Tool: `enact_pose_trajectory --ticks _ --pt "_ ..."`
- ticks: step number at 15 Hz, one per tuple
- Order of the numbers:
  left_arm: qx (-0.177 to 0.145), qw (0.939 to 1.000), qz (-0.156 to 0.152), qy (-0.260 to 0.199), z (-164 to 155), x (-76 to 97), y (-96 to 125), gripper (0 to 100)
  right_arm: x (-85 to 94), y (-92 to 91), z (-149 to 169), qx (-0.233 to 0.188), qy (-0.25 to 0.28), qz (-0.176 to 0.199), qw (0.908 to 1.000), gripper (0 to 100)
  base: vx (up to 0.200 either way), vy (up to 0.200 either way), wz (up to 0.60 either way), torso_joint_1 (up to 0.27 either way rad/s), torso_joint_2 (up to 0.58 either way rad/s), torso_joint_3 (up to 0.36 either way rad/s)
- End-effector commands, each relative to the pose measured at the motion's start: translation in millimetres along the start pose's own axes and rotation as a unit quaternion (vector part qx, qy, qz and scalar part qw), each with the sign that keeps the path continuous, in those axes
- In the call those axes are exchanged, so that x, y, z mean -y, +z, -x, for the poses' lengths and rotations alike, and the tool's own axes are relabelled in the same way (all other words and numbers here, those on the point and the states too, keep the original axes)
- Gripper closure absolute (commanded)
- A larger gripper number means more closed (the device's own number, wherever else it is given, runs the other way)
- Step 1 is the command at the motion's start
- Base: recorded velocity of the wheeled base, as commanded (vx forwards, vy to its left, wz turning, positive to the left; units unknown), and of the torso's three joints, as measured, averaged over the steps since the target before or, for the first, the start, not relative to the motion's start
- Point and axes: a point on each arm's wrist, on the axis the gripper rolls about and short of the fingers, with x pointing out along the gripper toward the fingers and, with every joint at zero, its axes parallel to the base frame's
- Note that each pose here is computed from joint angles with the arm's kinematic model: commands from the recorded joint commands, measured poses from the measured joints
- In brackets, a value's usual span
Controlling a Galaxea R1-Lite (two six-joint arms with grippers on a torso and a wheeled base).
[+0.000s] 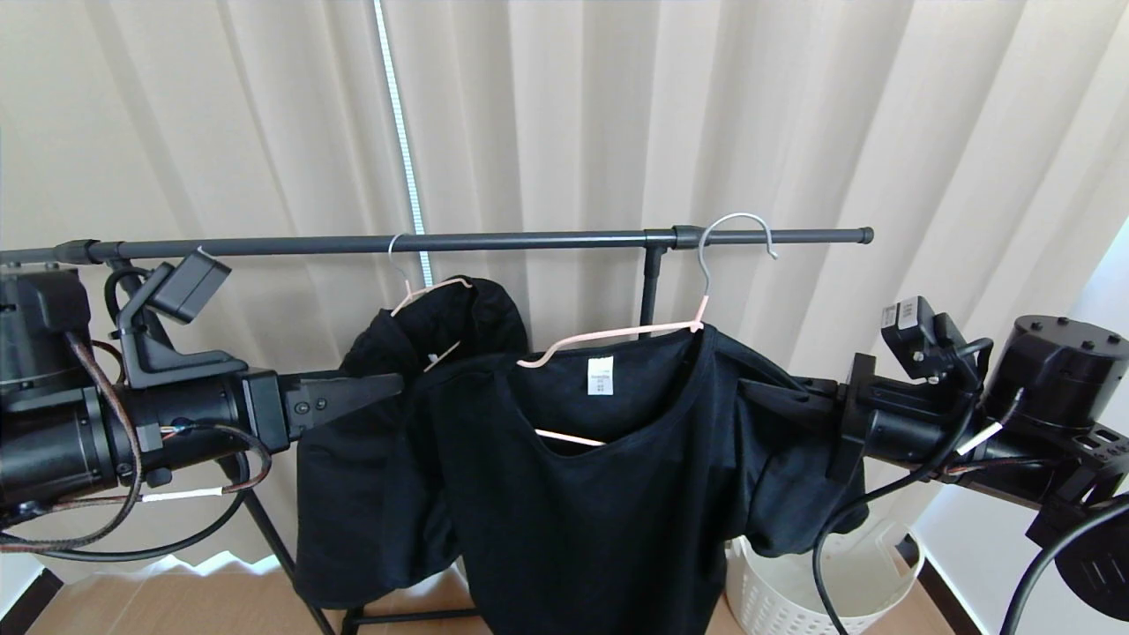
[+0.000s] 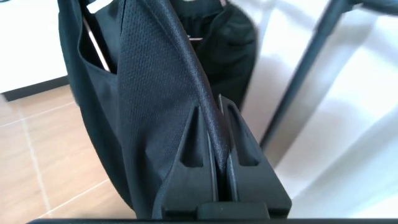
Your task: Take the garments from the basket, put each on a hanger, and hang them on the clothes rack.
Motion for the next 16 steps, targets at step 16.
enact_pose_trajectory --ticks 16 --pt "-0.147 0.9341 -0.3 -0.125 -48.0 88.2 9.6 0 -32.4 -13.2 -9.8 -0.024 0.059 0.006 0.998 100 0.0 0.0 0.0 0.0 0.0 0.0"
